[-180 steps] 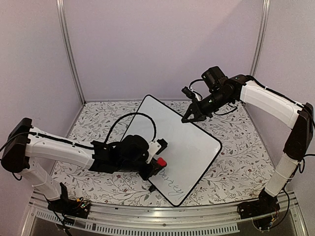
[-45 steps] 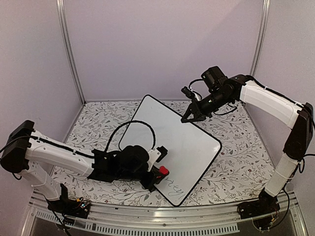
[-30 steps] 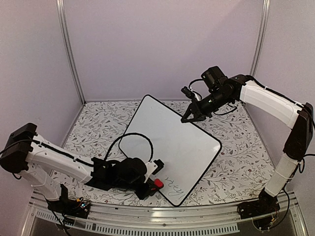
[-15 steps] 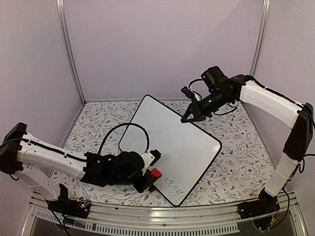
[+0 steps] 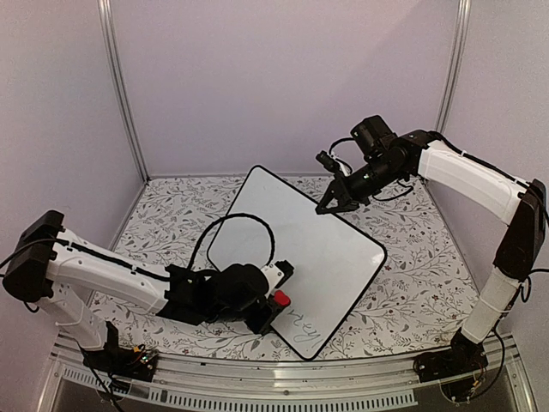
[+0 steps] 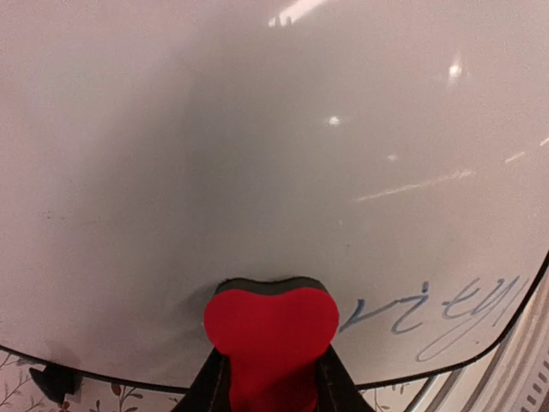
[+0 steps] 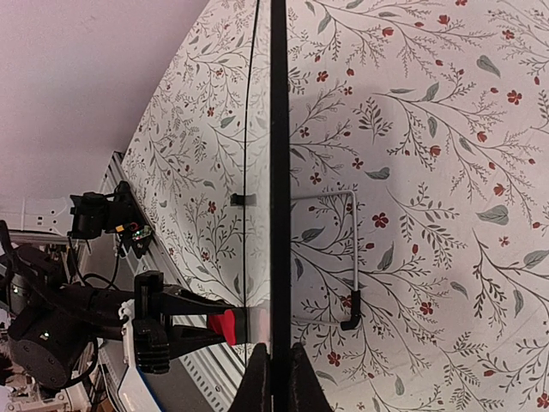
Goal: Erase the whiteboard
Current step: Erase the center of the whiteboard.
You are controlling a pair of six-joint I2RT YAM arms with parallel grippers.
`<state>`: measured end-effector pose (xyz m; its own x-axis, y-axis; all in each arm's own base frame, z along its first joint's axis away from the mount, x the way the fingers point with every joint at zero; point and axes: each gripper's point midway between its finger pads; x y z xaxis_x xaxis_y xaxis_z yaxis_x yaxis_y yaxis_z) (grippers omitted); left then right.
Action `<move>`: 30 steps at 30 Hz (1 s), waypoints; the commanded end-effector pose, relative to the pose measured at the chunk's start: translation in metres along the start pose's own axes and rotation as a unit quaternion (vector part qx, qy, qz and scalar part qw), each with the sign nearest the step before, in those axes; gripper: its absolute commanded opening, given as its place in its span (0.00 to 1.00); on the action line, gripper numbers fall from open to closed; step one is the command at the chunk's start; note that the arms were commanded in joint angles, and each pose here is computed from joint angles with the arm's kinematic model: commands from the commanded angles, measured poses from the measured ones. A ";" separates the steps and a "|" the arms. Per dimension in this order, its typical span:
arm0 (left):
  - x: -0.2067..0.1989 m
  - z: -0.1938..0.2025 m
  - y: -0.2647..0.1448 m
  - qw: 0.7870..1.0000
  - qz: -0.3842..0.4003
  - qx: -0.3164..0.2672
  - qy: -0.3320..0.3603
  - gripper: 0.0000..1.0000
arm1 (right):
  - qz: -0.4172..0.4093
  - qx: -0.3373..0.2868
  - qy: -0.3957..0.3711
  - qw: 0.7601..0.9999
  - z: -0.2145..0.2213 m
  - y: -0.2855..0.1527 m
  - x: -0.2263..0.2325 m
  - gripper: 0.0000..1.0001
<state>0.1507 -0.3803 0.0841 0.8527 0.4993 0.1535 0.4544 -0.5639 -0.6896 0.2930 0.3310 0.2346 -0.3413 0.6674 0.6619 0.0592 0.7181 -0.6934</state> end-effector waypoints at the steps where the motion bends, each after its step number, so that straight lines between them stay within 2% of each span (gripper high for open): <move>1: -0.012 0.010 0.013 1.000 0.026 0.016 0.006 0.00 | 0.003 0.053 -0.003 0.999 0.025 0.018 0.000 0.00; 11: -0.028 0.023 -0.004 0.997 0.081 0.010 -0.004 0.00 | 0.003 0.053 -0.003 0.999 0.024 0.019 0.000 0.00; 19: -0.016 0.050 -0.002 0.997 0.047 0.056 -0.003 0.00 | 0.003 0.054 -0.002 0.999 0.024 0.020 -0.001 0.00; 26: 0.000 0.007 -0.027 0.999 0.024 -0.020 -0.012 0.00 | 0.003 0.054 -0.002 0.999 0.024 0.020 -0.001 0.00; 30: -0.001 -0.017 -0.028 0.999 0.021 -0.040 0.002 0.00 | 0.003 0.054 -0.003 0.999 0.024 0.020 -0.001 0.00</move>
<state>0.1344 -0.3594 0.0888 0.8740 0.4763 0.0963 0.4033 -0.6005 -0.6905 0.2925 0.3315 0.2348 -0.3414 0.6654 0.6638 0.0569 0.7196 -0.6920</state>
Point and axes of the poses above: each gripper's point midway between its finger pads, its own y axis out along the fingers, its own x axis along the line the jaws close on, z = x × y, and after that the axes turned 15 degrees about y, right-handed
